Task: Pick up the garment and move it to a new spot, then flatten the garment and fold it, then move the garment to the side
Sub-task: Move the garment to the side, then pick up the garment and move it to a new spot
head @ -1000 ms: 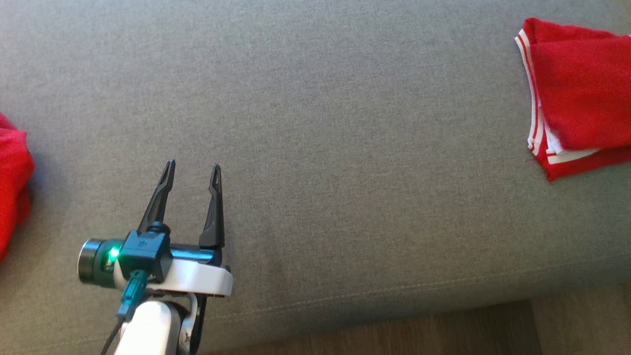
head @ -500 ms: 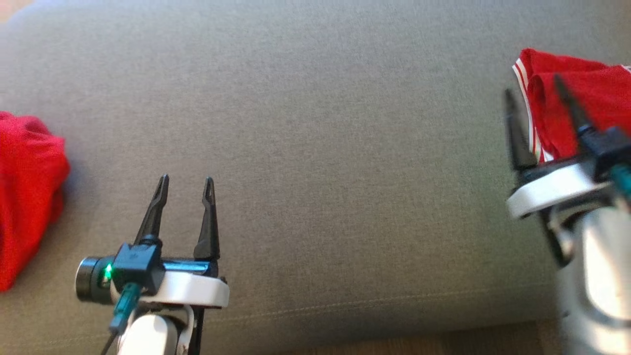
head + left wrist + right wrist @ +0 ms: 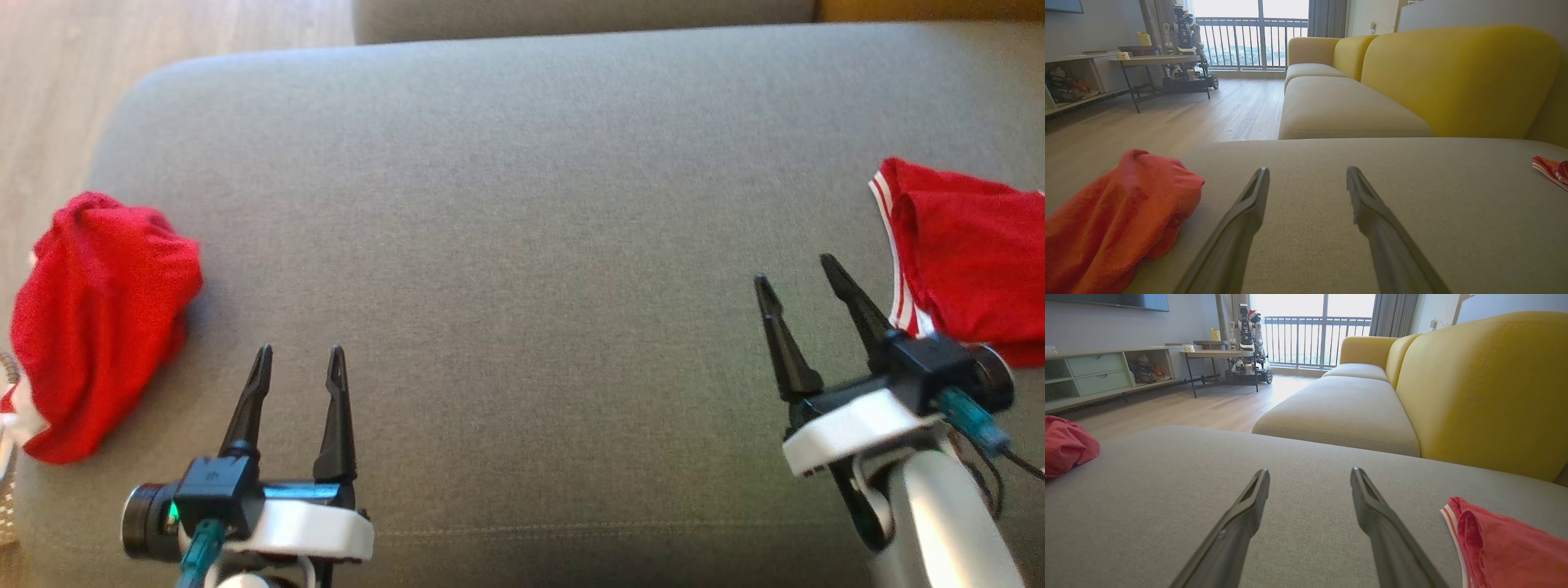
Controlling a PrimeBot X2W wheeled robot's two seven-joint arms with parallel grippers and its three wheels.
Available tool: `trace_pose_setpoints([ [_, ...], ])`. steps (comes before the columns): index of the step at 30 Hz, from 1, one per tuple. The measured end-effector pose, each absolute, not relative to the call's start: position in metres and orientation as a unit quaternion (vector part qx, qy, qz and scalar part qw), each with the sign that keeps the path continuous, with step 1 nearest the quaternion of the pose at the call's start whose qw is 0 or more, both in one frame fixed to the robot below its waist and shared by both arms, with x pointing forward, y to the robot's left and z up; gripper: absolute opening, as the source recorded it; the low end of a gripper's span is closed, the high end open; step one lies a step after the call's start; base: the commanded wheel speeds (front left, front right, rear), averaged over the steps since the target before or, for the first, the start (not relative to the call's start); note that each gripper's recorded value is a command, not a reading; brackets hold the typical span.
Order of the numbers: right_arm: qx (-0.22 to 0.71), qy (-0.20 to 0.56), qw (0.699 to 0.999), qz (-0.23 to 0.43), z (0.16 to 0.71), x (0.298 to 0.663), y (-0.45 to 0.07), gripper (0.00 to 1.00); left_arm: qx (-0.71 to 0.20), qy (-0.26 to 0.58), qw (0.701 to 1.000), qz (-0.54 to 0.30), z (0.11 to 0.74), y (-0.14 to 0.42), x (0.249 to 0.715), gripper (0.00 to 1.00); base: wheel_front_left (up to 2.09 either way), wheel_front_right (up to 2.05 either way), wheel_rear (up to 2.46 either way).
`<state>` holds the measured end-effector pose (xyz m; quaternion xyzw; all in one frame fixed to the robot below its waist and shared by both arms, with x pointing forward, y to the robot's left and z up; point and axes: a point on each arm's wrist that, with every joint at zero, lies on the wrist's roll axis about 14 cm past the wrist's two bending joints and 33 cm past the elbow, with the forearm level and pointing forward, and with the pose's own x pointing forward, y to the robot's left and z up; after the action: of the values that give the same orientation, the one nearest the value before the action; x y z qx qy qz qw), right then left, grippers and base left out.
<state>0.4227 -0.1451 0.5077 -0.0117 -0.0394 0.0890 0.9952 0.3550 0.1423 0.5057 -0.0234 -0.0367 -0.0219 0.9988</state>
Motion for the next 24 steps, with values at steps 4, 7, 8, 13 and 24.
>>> trace_pose_setpoints([
  [4, 0.009, -0.057, 0.996, 0.073, 0.519, 0.411, -0.154, 1.0, -0.016, -0.043, 0.999, -0.013, 0.51, 0.149, 0.345, 1.0, 0.0, 0.0, 0.0],
  [7, 0.024, -0.049, 0.997, 0.062, 0.513, 0.395, -0.161, 1.0, -0.012, -0.047, 0.999, -0.012, 0.512, 0.149, 0.337, 1.0, 0.0, 0.0, 0.0],
  [8, 0.029, -0.044, 0.997, 0.06, 0.51, 0.39, -0.162, 1.0, -0.01, -0.047, 0.999, -0.012, 0.512, 0.149, 0.334, 1.0, 0.0, 0.0, 0.0],
  [13, 0.042, -0.035, 0.997, 0.055, 0.505, 0.37, -0.164, 1.0, -0.011, -0.041, 0.999, -0.016, 0.508, 0.147, 0.319, 1.0, 0.0, 0.0, 0.0],
  [24, 0.057, -0.038, 0.996, 0.049, 0.506, 0.361, -0.167, 1.0, -0.006, -0.046, 0.999, -0.024, 0.51, 0.143, 0.317, 1.0, 0.0, 0.0, 0.0],
])
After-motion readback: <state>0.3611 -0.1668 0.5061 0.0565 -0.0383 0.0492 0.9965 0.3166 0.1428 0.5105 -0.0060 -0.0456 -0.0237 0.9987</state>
